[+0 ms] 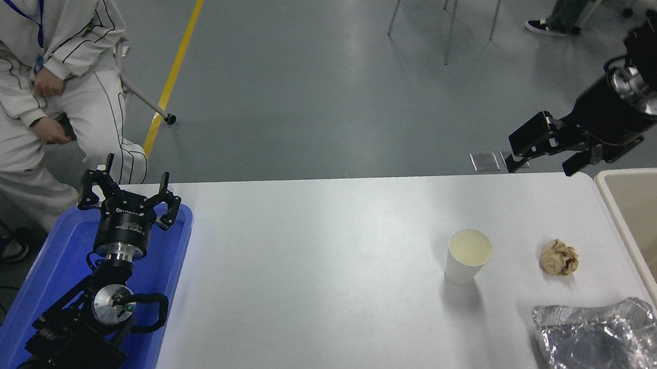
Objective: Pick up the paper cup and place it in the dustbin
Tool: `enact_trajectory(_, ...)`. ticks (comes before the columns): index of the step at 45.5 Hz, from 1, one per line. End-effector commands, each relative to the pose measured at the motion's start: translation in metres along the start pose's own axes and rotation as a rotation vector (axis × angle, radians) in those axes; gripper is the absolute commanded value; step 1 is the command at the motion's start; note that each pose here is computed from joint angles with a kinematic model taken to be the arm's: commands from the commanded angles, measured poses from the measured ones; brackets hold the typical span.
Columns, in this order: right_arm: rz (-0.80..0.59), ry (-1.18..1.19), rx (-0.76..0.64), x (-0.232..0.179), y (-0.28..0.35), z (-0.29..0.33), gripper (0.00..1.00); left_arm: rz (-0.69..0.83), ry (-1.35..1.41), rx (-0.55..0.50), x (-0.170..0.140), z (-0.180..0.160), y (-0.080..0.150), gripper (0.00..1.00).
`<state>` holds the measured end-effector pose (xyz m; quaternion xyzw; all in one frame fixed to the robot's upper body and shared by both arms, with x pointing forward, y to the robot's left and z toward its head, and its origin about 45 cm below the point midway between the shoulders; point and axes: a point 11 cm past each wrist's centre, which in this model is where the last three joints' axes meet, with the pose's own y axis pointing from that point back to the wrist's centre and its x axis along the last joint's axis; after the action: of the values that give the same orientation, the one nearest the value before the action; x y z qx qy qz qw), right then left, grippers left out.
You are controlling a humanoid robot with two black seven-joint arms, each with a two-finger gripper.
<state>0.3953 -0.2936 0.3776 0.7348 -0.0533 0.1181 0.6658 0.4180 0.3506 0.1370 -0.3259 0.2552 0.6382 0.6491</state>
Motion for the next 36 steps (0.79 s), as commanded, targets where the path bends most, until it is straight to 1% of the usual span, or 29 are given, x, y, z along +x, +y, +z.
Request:
enact_trajectory(1,0.031,0.123,-0.061,0.011,0.027,-0.047,1.00,0.001,0.000,0.000,0.000,0.000,0.000,1.00)
enact_trajectory(4,0.024,0.146,-0.052,0.012,0.022,-0.060,1.00,0.000,-0.001,0.000,0.000,0.000,0.000,1.00)
enact_trajectory(11,-0.028,0.122,-0.016,0.007,-0.008,-0.059,1.00,0.000,0.001,0.000,0.000,0.000,0.000,1.00)
enact_trajectory(17,-0.066,0.131,-0.020,0.004,-0.029,-0.071,0.97,-0.001,0.000,0.000,0.000,0.000,0.000,1.00)
enact_trajectory(19,-0.068,0.134,-0.032,0.005,-0.032,-0.071,0.95,-0.002,0.002,-0.001,-0.001,0.000,0.000,1.00)
enact_trajectory(23,-0.054,0.129,-0.055,0.009,-0.031,-0.067,0.90,-0.003,0.003,-0.001,-0.001,0.000,0.000,1.00)
enact_trajectory(29,-0.031,0.120,-0.066,0.013,-0.022,-0.062,0.90,-0.002,0.002,-0.001,-0.001,0.000,0.000,1.00)
enact_trajectory(32,-0.017,0.101,-0.071,0.015,-0.016,-0.058,0.88,-0.003,0.001,0.001,-0.001,0.000,0.000,1.00)
enact_trajectory(36,0.053,0.023,-0.068,0.025,0.012,-0.047,0.89,-0.002,0.002,0.000,-0.001,0.000,0.000,1.00)
